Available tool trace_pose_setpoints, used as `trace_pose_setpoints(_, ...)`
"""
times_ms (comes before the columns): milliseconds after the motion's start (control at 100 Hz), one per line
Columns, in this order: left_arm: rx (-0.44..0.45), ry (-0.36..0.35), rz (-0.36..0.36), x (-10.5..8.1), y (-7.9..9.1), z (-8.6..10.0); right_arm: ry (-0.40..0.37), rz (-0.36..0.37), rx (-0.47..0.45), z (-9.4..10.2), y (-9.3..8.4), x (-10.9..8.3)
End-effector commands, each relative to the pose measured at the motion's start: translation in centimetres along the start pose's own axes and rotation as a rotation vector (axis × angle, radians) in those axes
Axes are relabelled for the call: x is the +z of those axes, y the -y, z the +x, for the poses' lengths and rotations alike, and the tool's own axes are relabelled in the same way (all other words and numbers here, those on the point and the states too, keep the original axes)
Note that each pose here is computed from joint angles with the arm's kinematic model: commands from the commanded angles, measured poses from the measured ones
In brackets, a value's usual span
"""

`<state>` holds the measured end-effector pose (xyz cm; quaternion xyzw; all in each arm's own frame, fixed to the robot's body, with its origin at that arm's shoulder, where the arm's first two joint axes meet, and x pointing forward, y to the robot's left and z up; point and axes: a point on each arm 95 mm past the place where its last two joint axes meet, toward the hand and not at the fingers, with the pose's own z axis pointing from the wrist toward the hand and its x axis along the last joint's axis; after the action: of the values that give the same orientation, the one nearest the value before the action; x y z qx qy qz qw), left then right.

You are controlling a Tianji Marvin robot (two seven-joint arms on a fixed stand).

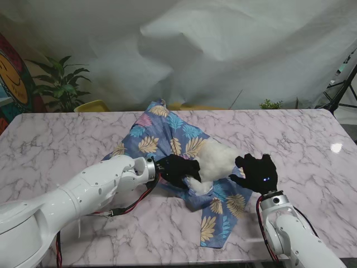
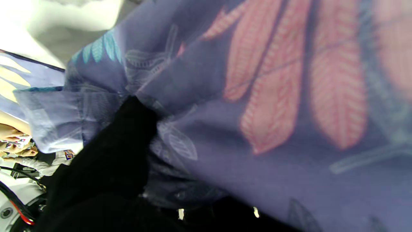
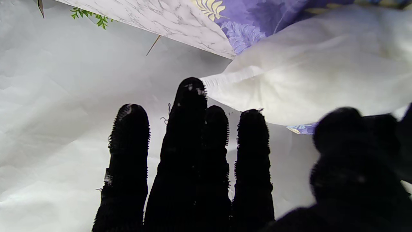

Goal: Put a pillowcase on a pillow

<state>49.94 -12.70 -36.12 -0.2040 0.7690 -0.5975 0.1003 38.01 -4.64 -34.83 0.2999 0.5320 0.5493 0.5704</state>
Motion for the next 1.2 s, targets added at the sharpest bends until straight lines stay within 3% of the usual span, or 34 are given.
trace_pose_setpoints(0, -0.026, 0.022, -0.059, -0.5, -2.1, 0.3, -0.024, 0.025, -0.010, 0.4, 0.2, -0.9)
trace_pose_setpoints(230, -0.164, 0.073, 0.102, -0.6, -2.6, 0.5, -0.076, 0.135, -0.004, 0.6, 1.2, -2.2)
trace_pose_setpoints(380, -0.282, 0.084, 0.183, -0.9, -3.2, 0.6, -0.119, 0.174, 0.019, 0.8, 2.5, -1.6)
trace_pose_setpoints(470, -0.317, 0.077, 0.206, -1.2, -3.6, 0.7, -0.200, 0.209, 0.051, 0.8, 3.0, -1.0)
trace_pose_setpoints(590, -0.324, 0.076, 0.214, -1.8, -3.9, 0.6, -0.365, 0.310, 0.173, 0.8, 3.6, -0.3)
trace_pose_setpoints(740, -0.300, 0.077, 0.195, -2.3, -4.1, 0.2, -0.453, 0.377, 0.341, 1.2, 3.9, 0.6)
trace_pose_setpoints(970, -0.235, 0.072, 0.159, -2.6, -4.3, -0.2, -0.441, 0.311, 0.613, 2.1, 3.6, 0.8)
trace_pose_setpoints(1090, -0.224, 0.084, 0.168, -2.5, -4.4, -0.3, -0.452, 0.346, 0.741, 2.6, 3.9, 0.5)
trace_pose_setpoints(1190, -0.222, 0.104, 0.197, -2.5, -4.4, -0.4, -0.447, 0.385, 0.785, 2.9, 4.4, 0.4)
